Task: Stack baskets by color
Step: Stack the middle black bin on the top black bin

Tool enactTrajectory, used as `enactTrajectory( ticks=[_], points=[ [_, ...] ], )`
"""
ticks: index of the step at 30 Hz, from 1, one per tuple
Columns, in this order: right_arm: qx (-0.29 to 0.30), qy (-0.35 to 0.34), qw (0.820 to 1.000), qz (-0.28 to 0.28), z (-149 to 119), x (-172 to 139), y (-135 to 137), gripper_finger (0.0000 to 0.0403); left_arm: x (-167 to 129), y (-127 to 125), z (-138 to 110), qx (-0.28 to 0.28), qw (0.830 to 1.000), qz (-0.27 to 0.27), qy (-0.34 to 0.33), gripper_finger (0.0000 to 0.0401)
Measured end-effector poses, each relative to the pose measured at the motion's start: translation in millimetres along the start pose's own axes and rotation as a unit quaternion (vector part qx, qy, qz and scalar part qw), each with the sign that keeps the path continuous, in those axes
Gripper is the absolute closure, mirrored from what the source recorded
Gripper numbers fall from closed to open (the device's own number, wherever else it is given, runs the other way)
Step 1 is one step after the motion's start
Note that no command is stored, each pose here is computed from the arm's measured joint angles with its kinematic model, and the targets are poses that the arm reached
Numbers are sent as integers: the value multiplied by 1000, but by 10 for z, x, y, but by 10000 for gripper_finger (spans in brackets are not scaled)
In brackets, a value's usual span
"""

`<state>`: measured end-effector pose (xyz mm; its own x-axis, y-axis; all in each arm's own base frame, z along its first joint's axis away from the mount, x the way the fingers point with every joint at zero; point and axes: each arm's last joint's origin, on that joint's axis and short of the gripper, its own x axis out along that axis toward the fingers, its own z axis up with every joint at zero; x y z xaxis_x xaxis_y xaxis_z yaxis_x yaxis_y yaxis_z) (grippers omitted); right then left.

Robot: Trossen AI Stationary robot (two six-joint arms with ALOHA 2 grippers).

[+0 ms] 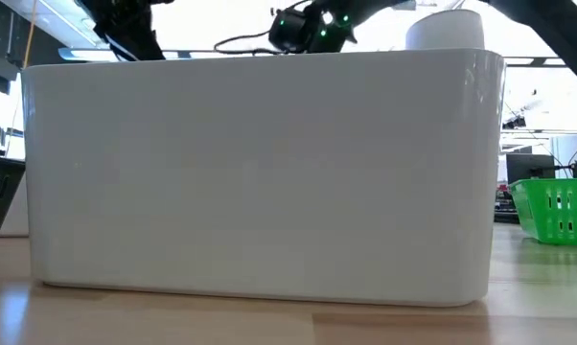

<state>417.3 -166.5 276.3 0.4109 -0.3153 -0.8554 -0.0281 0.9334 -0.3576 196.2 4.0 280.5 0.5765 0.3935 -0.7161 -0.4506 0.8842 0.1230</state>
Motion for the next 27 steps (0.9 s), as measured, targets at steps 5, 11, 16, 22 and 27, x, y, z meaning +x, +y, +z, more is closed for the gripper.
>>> enactTrajectory(
  ticks=[5,11,16,22,27],
  points=[
    [-2,10,1000,11,-8,131,29,403,0,3,-10,2,1000,1,5,261],
    [-3,19,999,27,-19,292,67,403,0,3,-11,3,1000,1,6,261],
    [0,30,999,32,-30,432,97,403,0,4,-16,4,1000,1,8,261],
    [-1,41,999,35,-47,559,124,403,0,8,-28,7,1000,3,14,261],
    [0,40,999,32,-48,611,120,403,0,8,-28,7,1000,3,14,261]
  ],
)
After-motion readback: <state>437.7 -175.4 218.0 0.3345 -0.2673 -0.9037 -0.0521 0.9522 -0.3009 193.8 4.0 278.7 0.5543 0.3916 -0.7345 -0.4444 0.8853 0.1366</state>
